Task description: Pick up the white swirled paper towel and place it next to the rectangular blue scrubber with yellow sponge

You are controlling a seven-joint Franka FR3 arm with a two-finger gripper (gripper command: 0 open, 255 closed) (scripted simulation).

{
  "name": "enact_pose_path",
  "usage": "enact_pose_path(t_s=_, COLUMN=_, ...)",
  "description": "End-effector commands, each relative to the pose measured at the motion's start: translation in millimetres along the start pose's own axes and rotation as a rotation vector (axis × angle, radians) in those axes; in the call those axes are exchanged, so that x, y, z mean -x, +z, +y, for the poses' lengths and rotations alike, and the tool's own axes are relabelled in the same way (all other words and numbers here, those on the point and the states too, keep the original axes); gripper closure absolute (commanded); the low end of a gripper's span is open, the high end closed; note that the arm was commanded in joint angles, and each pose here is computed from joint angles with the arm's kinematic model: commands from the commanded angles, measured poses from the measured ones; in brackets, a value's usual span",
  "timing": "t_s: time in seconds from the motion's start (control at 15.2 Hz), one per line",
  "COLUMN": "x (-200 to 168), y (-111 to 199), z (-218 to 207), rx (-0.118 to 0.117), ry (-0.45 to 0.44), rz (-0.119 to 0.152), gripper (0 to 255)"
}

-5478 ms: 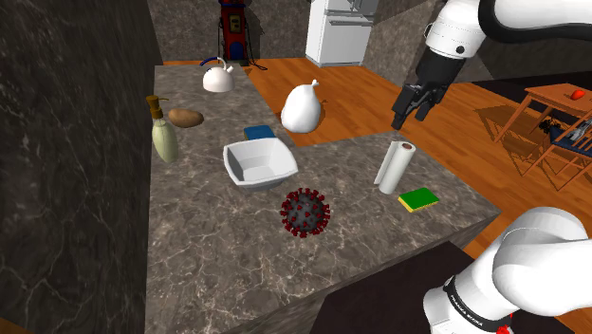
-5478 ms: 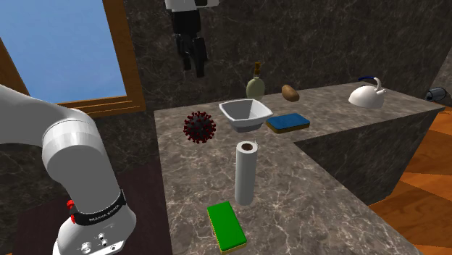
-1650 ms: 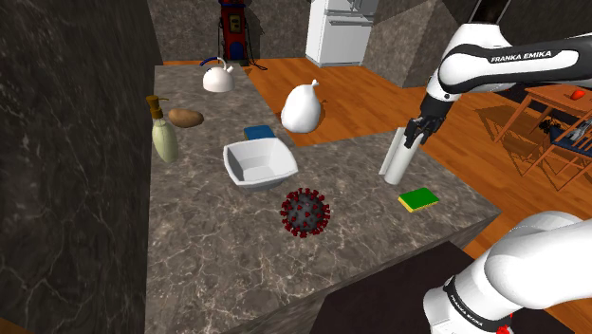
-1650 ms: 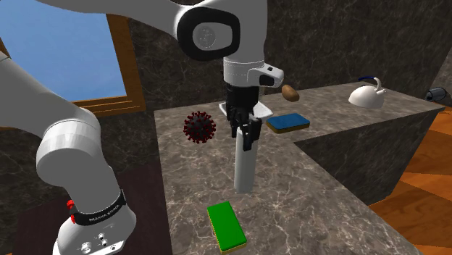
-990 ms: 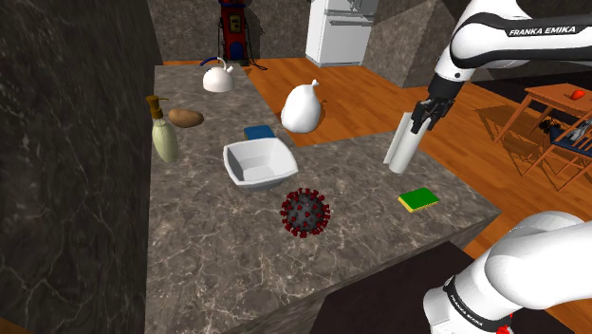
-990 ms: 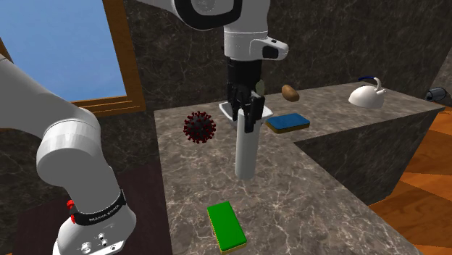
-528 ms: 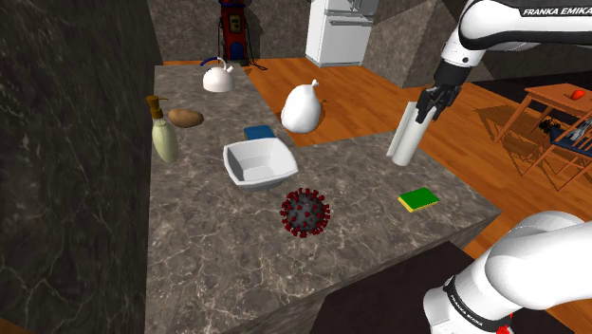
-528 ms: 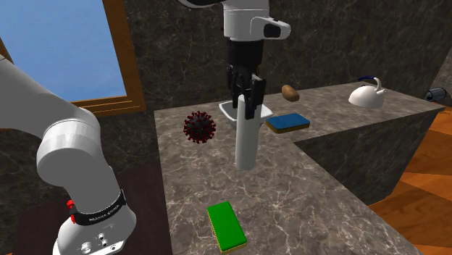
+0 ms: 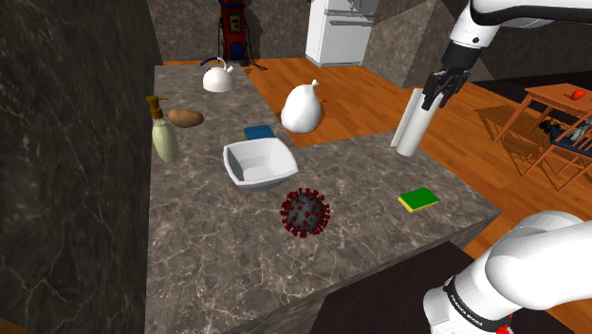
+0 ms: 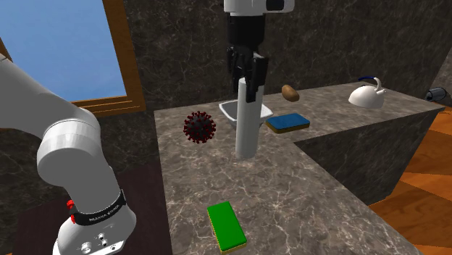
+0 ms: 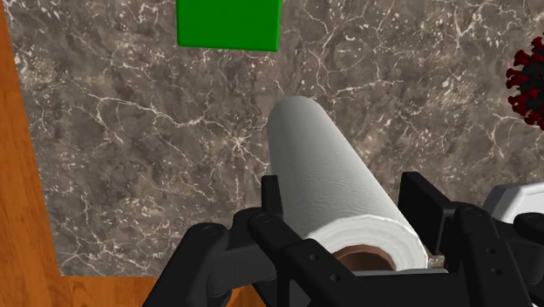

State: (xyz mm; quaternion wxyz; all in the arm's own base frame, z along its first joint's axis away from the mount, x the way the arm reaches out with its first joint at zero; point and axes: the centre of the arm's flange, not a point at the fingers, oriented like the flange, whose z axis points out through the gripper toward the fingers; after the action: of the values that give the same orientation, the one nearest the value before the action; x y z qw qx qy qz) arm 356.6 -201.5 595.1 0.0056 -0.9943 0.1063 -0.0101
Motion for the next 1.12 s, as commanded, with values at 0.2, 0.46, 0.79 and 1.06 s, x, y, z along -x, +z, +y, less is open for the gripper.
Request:
enact_pose_path(t_s=0.2, x=-0.1, y=-26.9, z=0.3, rx=0.000, ry=0.000, rz=0.000, gripper=255)
enact_pose_path(t_s=0.46, x=-0.5, y=-48.0, z=0.1, rx=0.000, ry=0.000, rz=0.000, gripper=255)
enact_pose_path(t_s=0.79, x=-1.0, y=-74.3, z=-0.3, rx=0.000, ry=0.000, rz=0.000, gripper=255)
enact_pose_path(t_s=1.06, x=-1.4, y=-94.2, z=-0.6, rx=0.000, ry=0.000, rz=0.000, gripper=255)
